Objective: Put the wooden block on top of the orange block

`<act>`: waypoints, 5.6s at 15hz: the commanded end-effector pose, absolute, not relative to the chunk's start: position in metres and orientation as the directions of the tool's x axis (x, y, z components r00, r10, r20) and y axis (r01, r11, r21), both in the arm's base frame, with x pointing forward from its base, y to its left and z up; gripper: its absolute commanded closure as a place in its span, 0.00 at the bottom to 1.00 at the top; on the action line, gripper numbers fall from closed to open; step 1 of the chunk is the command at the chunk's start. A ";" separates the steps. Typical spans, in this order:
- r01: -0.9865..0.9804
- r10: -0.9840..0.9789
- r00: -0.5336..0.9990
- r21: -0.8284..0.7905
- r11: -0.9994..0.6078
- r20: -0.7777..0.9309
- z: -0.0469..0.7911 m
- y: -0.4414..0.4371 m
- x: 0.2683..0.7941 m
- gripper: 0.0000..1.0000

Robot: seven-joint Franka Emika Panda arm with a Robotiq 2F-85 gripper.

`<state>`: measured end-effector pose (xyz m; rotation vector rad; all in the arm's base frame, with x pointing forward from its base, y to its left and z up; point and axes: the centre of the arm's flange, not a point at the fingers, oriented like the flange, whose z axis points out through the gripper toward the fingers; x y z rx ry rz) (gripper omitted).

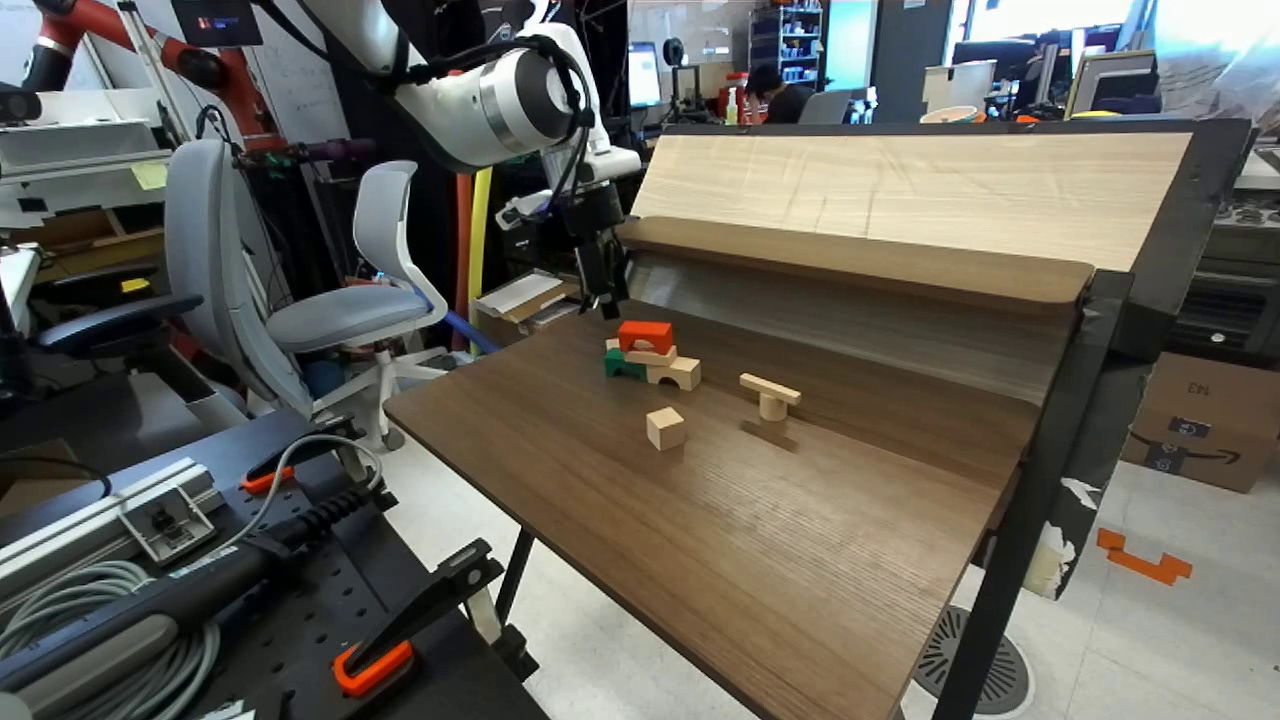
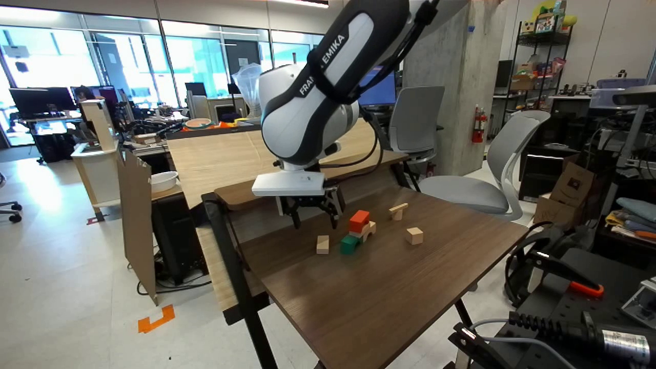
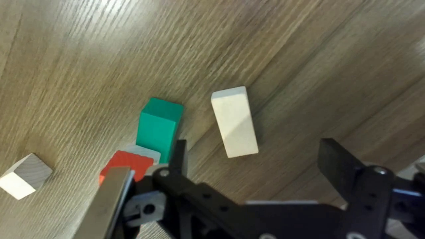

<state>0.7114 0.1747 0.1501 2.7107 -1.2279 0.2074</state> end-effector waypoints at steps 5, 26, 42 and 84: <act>-0.679 -0.668 0.733 0.081 -0.729 0.129 0.145 0.175 0.739 0.00; -0.691 -0.677 0.720 0.074 -0.719 0.152 0.093 0.156 0.754 0.00; -0.709 -0.698 0.696 0.004 -0.705 0.170 0.136 0.169 0.757 1.00; -0.158 -0.159 0.987 0.075 -0.985 -0.009 0.130 0.159 0.698 0.00</act>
